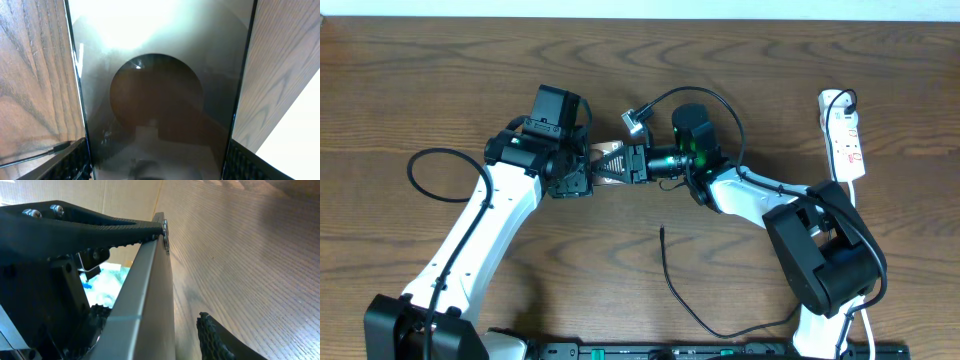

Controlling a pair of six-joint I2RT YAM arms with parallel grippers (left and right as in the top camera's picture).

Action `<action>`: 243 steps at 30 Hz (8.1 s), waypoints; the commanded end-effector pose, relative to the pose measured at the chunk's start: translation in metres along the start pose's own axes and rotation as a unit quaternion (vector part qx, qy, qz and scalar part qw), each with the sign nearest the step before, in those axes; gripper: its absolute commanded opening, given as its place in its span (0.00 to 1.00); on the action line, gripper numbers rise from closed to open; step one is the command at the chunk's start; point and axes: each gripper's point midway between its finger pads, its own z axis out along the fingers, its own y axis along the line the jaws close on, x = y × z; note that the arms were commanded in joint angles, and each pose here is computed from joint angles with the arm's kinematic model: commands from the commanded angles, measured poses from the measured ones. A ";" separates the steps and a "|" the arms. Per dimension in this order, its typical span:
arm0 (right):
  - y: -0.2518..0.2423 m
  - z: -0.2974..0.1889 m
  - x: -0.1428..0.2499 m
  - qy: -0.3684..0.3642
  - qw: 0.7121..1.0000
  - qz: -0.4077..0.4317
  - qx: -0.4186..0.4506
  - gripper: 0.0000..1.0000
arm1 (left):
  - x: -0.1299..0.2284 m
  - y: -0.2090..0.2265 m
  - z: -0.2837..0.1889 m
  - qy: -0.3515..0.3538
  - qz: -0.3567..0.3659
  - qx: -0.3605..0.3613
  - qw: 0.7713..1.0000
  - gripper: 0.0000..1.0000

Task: Plug charger to phone and switch on socket

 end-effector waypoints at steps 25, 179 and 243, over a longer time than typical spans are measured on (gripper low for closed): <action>0.003 0.010 0.001 0.002 1.000 -0.020 0.001 0.24 | 0.007 -0.010 -0.010 0.010 0.023 0.016 1.000 0.07; 0.058 -0.023 -0.116 -0.294 0.890 0.312 -0.157 0.01 | 0.020 -0.180 -0.035 0.220 0.345 0.383 0.828 0.35; 0.055 -0.053 -0.123 -0.268 0.925 0.228 -0.141 0.99 | -0.069 -0.179 -0.071 0.223 0.372 0.422 0.796 0.07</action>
